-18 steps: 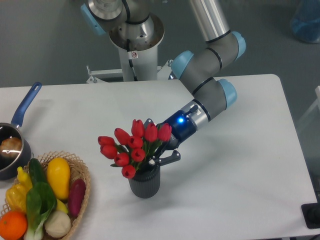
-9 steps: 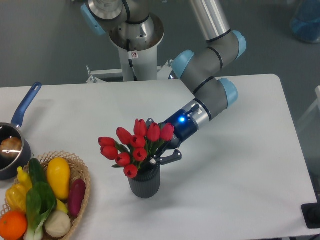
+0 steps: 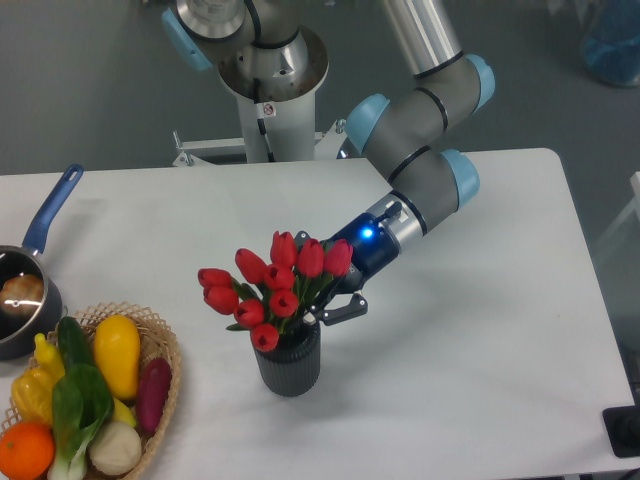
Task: Pick up the flowers from the vase
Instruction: 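Lift the gripped tulip bouquet up out of the grey vase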
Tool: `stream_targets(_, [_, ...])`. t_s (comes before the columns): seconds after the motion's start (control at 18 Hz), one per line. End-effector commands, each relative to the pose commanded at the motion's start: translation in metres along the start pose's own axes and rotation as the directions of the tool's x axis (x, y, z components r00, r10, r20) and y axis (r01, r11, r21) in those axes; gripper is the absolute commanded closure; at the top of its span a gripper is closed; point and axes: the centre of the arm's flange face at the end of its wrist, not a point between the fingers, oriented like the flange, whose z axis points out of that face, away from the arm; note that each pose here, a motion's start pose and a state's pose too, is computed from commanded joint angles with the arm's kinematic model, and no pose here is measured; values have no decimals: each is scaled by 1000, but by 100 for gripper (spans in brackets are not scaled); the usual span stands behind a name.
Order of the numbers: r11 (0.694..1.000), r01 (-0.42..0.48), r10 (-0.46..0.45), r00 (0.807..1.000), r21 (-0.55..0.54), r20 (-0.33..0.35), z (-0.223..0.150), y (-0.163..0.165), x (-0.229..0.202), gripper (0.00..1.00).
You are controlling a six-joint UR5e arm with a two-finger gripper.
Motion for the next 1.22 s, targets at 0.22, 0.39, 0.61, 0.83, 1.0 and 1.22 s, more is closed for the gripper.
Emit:
stream_targets(0.22, [999, 13, -13, 1000, 31, 9, -4, -23, -3, 53])
stream_targets(0.39, [999, 15, -16, 1000, 50, 10, -4, -32, -1, 53])
stream_targets(0.61, [997, 26, -27, 1000, 77, 14, -7, -47, 2, 53])
stream_targets(0.83, [996, 38, -40, 999, 81, 20, -13, -59, 4, 53])
stream_targets(1.0, [994, 48, -51, 998, 98, 22, -15, -65, 3, 53])
stream_targets(1.22, [992, 63, -66, 998, 108, 24, -18, -76, 0, 53])
